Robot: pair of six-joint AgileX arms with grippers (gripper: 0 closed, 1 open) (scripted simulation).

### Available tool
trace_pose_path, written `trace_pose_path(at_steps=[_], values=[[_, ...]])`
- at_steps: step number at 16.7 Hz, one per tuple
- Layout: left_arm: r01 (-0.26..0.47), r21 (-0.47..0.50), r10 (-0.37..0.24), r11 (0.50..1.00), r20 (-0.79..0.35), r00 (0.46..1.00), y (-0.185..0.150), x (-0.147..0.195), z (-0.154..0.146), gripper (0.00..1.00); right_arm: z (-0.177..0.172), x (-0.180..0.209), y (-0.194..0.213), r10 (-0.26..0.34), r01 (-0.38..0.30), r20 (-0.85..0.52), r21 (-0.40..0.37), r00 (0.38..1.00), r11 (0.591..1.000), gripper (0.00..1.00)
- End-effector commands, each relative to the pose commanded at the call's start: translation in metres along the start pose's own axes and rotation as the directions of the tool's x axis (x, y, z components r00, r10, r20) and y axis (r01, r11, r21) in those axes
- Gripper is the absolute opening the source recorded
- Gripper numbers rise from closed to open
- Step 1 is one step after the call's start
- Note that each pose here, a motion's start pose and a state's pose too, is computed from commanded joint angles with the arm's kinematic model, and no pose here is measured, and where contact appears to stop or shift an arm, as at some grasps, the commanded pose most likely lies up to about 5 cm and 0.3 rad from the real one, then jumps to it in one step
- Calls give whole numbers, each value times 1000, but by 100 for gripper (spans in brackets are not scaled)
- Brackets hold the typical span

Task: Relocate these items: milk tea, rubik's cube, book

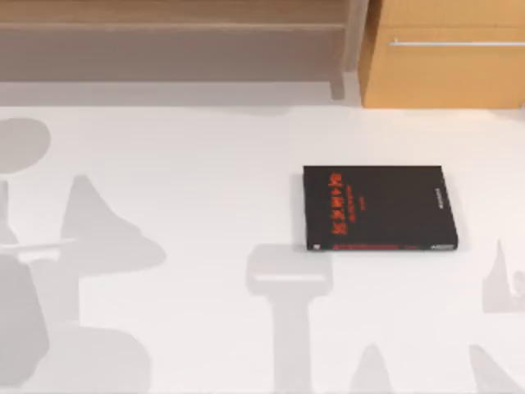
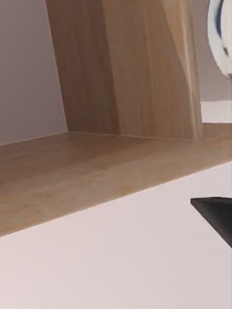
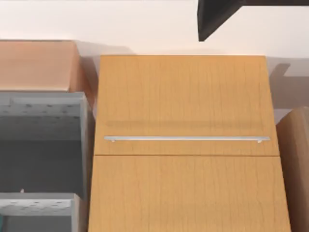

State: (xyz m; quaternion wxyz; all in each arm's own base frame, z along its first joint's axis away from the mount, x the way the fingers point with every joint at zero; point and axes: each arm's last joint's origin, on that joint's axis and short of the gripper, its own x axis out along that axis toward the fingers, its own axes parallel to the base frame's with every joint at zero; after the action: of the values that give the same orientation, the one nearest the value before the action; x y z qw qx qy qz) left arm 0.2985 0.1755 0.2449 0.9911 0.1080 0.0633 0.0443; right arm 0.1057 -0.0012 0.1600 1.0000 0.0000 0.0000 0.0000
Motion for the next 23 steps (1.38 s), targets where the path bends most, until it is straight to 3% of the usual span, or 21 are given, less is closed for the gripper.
trace_pose_path(at_steps=[4,8,11,13,18,21,23], values=[[-24,8,25,1000,-202,979,-5,-33,20,100,0,0,0,0,0,0,0,1000,1000,100],[-26,-46,1,999,-487,873,-21,-68,13,100,0,0,0,0,0,0,0,1000,1000,100],[-32,-104,-50,994,-694,718,-37,-95,-3,100,0,0,0,0,0,0,0,1000,1000,100],[-38,-144,-95,989,-807,583,-49,-114,-14,100,0,0,0,0,0,0,0,1000,1000,100],[-61,-212,-191,975,-951,244,-72,-150,-37,100,0,0,0,0,0,0,0,1000,1000,100],[-70,-227,-217,971,-967,130,-79,-161,-43,100,0,0,0,0,0,0,0,1000,1000,100],[-71,-229,-220,971,-969,116,-80,-162,-43,100,0,0,0,0,0,0,0,1000,1000,100]])
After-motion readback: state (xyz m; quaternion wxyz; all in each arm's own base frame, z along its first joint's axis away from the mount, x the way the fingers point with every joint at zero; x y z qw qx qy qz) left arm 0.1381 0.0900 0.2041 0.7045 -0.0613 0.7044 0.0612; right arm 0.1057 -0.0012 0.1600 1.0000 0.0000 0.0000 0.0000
